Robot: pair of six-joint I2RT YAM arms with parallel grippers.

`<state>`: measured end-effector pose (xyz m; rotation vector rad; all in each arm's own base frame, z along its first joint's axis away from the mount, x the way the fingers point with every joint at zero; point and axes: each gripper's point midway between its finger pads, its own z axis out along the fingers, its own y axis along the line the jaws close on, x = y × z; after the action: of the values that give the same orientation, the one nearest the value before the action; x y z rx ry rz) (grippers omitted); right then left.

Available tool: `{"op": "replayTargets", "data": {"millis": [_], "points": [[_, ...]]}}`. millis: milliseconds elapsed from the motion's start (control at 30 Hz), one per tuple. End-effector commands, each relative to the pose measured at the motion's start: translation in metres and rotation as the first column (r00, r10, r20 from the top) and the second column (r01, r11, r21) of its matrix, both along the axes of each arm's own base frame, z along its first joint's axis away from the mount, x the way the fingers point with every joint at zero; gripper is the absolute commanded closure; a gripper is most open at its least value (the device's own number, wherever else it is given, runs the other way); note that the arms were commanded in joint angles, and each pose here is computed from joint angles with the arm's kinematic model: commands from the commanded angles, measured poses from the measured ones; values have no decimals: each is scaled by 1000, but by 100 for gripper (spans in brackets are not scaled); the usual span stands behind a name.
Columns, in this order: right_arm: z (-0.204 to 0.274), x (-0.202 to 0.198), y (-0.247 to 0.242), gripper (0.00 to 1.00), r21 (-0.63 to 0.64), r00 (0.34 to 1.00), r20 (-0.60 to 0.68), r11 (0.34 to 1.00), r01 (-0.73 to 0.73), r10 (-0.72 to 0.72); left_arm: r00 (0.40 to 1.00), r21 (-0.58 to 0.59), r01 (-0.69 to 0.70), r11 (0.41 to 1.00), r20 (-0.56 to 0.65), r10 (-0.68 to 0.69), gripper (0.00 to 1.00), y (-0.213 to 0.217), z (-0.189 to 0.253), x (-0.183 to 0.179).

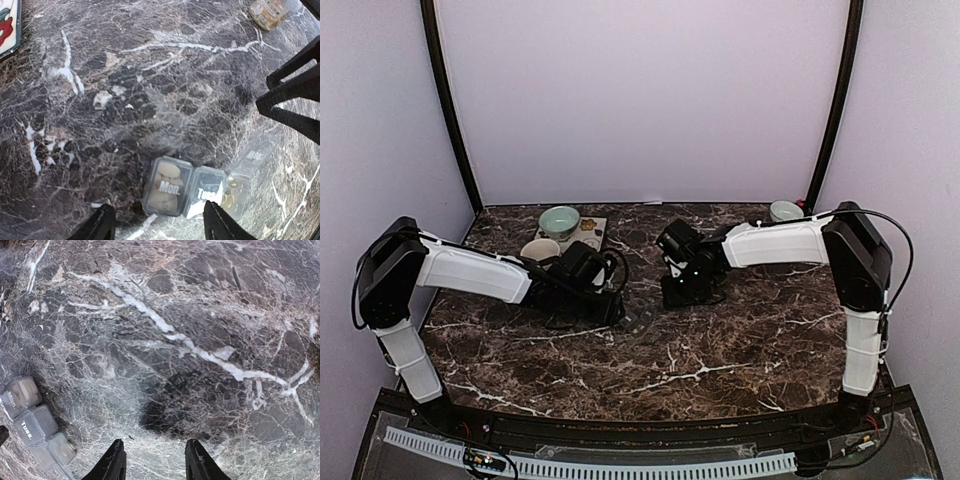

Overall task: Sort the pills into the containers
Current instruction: Hold the pill container at the center of the board.

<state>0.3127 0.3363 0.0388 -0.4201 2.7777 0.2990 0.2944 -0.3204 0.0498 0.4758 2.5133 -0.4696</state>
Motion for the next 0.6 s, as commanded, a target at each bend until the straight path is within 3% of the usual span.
{"op": "replayTargets", "data": {"millis": [0,567], "points": [[1,9,9,59,26,1000,5,1000,-18,18,1000,-17,-10,1000,16,10,37,-2,5,14],[5,7,23,60,82,998,-29,995,-48,51,1000,-25,12,1000,-10,-13,38,-3,-2,19]]}}
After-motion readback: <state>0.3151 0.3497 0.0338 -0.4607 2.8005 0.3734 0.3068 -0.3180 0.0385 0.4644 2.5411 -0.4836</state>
